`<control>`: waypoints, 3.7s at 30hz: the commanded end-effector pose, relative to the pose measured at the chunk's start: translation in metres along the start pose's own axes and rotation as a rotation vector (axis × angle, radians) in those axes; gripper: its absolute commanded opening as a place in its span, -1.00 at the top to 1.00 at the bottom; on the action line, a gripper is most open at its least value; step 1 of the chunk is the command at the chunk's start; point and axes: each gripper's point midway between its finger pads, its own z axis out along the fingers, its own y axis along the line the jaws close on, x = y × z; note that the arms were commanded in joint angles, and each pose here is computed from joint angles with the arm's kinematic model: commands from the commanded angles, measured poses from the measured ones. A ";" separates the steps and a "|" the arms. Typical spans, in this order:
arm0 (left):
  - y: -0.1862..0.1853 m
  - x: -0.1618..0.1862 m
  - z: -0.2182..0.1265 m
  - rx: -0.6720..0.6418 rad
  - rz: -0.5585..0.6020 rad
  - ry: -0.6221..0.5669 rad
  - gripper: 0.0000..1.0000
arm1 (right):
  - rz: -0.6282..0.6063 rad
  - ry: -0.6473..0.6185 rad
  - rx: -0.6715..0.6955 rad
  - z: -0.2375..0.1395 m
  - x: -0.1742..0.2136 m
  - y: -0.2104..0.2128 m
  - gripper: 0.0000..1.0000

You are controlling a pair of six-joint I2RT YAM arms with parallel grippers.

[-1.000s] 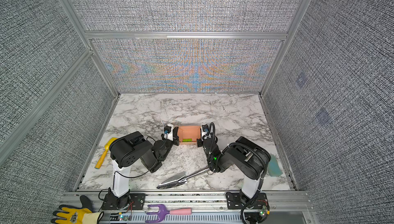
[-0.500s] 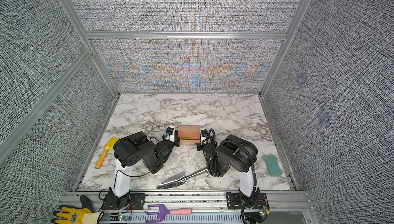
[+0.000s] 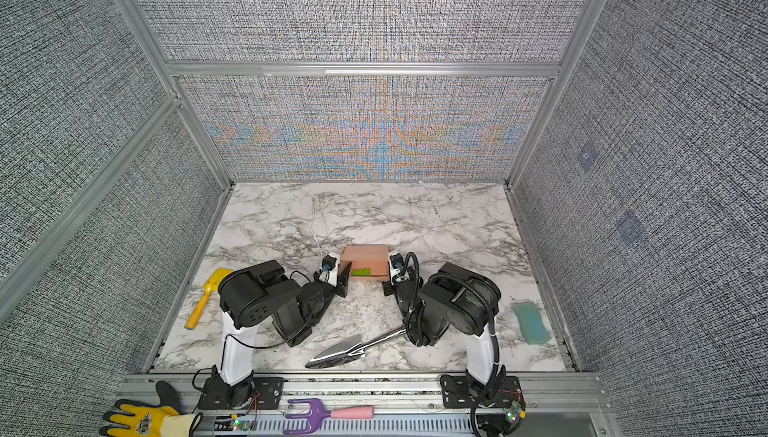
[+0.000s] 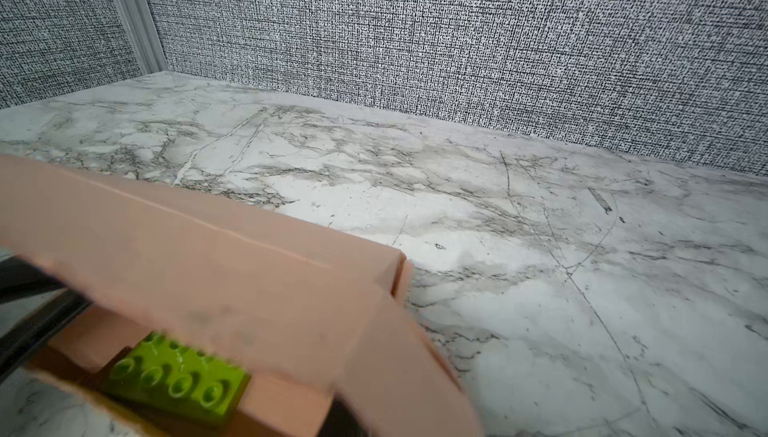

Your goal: Fold the paper box

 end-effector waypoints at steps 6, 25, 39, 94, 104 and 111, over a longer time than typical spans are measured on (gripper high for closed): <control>-0.005 -0.039 -0.034 0.095 -0.166 -0.106 0.12 | -0.013 -0.007 -0.016 -0.001 0.000 0.003 1.00; 0.040 -0.097 -0.044 -0.024 -0.248 0.140 0.16 | -0.028 0.013 -0.032 0.004 0.005 0.008 1.00; 0.010 -0.065 0.026 0.106 -0.157 0.584 0.30 | -0.031 0.030 -0.064 0.004 0.008 0.014 1.00; 0.000 0.031 0.044 0.126 -0.157 0.917 0.53 | 0.217 0.585 -0.222 -0.073 -0.035 0.024 -0.32; 0.000 0.019 0.042 0.131 -0.152 0.902 0.54 | 0.266 0.693 -0.141 -0.023 -0.029 0.005 -0.23; 0.002 0.005 0.044 0.116 -0.147 0.879 0.43 | 0.290 0.718 -0.135 -0.026 -0.019 -0.008 -0.23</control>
